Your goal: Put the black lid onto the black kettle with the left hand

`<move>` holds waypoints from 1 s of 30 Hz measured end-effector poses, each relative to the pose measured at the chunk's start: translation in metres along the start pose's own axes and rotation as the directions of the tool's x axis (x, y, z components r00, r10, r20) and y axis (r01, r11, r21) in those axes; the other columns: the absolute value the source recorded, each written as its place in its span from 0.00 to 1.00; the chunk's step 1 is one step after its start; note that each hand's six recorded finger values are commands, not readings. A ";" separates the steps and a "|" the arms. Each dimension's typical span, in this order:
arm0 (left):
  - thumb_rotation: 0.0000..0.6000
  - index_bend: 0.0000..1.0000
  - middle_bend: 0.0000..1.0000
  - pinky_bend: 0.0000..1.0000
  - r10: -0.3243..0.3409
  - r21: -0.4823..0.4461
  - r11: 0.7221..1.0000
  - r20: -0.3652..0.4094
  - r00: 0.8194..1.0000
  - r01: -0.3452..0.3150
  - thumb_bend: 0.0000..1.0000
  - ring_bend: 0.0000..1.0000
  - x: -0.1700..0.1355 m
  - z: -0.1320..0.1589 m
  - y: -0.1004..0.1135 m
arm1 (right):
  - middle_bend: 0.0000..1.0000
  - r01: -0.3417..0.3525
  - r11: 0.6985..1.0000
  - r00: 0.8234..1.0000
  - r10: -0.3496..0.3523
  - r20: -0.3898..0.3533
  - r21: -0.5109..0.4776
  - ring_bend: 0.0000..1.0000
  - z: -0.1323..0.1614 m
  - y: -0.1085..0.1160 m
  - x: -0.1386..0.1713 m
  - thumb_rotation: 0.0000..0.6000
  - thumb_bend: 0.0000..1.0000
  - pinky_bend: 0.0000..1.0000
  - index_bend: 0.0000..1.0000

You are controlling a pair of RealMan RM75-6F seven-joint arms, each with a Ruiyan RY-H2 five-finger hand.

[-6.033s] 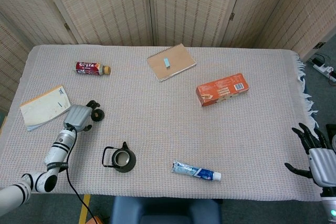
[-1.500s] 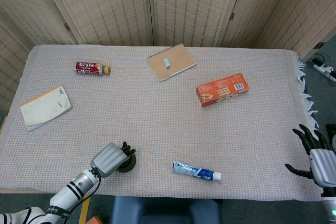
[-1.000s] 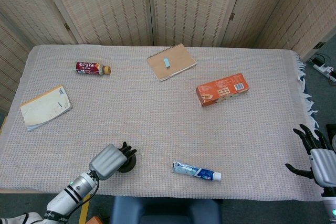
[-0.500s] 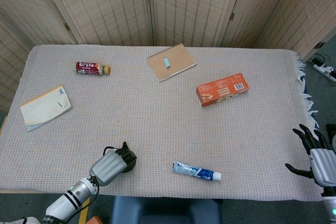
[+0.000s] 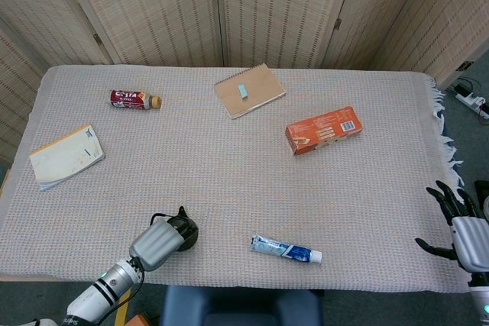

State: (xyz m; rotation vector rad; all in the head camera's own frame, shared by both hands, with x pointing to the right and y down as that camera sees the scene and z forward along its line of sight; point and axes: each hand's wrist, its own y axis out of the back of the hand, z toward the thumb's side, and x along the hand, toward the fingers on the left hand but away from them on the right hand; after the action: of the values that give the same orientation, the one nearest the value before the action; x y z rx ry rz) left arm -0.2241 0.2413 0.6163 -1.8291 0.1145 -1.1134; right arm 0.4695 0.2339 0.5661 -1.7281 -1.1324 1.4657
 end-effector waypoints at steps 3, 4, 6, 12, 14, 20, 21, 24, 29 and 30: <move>1.00 0.18 0.24 0.66 0.052 -0.037 0.998 -0.059 0.997 -0.054 0.27 0.61 -0.002 -0.014 0.012 | 0.08 0.002 1.000 1.000 -0.002 0.001 0.003 0.20 -0.001 0.001 0.000 1.00 0.00 0.00 0.11; 1.00 0.18 0.24 0.61 0.074 -0.056 0.995 -0.093 0.993 -0.080 0.27 0.54 -0.004 -0.022 0.016 | 0.08 0.002 1.000 1.000 -0.002 0.002 0.004 0.20 -0.001 0.002 0.000 1.00 0.00 0.00 0.11; 1.00 0.19 0.24 0.52 0.107 -0.090 0.988 -0.154 0.982 -0.122 0.27 0.42 -0.008 -0.036 0.023 | 0.08 0.001 1.000 1.000 -0.002 0.003 0.007 0.20 -0.002 0.002 -0.001 1.00 0.00 0.00 0.11; 1.00 0.19 0.23 0.33 0.140 -0.175 0.957 -0.415 0.899 -0.230 0.27 0.27 -0.031 -0.104 0.027 | 0.08 0.008 1.000 1.000 -0.008 -0.003 0.014 0.12 -0.002 0.007 -0.003 1.00 0.00 0.00 0.12; 1.00 0.19 0.21 0.29 0.123 -0.192 0.949 -0.502 0.856 -0.249 0.28 0.24 -0.045 -0.127 0.020 | 0.08 0.018 1.000 1.000 -0.018 -0.005 0.014 0.02 -0.002 0.009 -0.004 1.00 0.00 0.00 0.12; 1.00 0.18 0.17 0.18 0.053 -0.234 0.929 -0.681 0.731 -0.285 0.28 0.19 -0.089 -0.170 -0.013 | 0.08 0.053 0.999 0.998 -0.053 -0.016 0.012 0.01 -0.003 0.012 -0.008 1.00 0.00 0.00 0.12; 1.00 0.18 0.17 0.18 0.048 -0.235 0.927 -0.697 0.716 -0.291 0.28 0.18 -0.095 -0.174 -0.017 | 0.08 0.049 0.999 0.999 -0.049 -0.017 0.013 0.02 -0.003 0.013 -0.009 1.00 0.00 0.00 0.12; 1.00 0.18 0.16 0.17 0.056 -0.220 0.924 -0.733 0.678 -0.314 0.28 0.18 -0.109 -0.183 -0.028 | 0.08 0.054 0.999 0.998 -0.053 -0.018 0.011 0.04 -0.002 0.018 -0.011 1.00 0.00 0.00 0.12; 1.00 0.19 0.16 0.15 0.102 -0.158 0.928 -0.762 0.639 -0.337 0.28 0.18 -0.130 -0.196 -0.045 | 0.08 0.060 0.998 0.998 -0.060 -0.019 -0.001 0.06 -0.001 0.022 -0.011 1.00 0.00 0.00 0.12; 1.00 0.20 0.16 0.15 0.108 -0.154 0.927 -0.763 0.638 -0.341 0.28 0.18 -0.133 -0.197 -0.048 | 0.08 0.059 0.998 0.998 -0.059 -0.020 -0.005 0.06 0.000 0.023 -0.010 1.00 0.00 0.00 0.12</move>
State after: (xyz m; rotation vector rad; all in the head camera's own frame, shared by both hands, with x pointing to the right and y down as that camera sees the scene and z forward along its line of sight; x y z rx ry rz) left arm -0.4622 0.2017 0.5922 -1.4104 1.0210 -1.6652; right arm 0.4747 0.2147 0.5515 -1.6945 -1.1675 1.4087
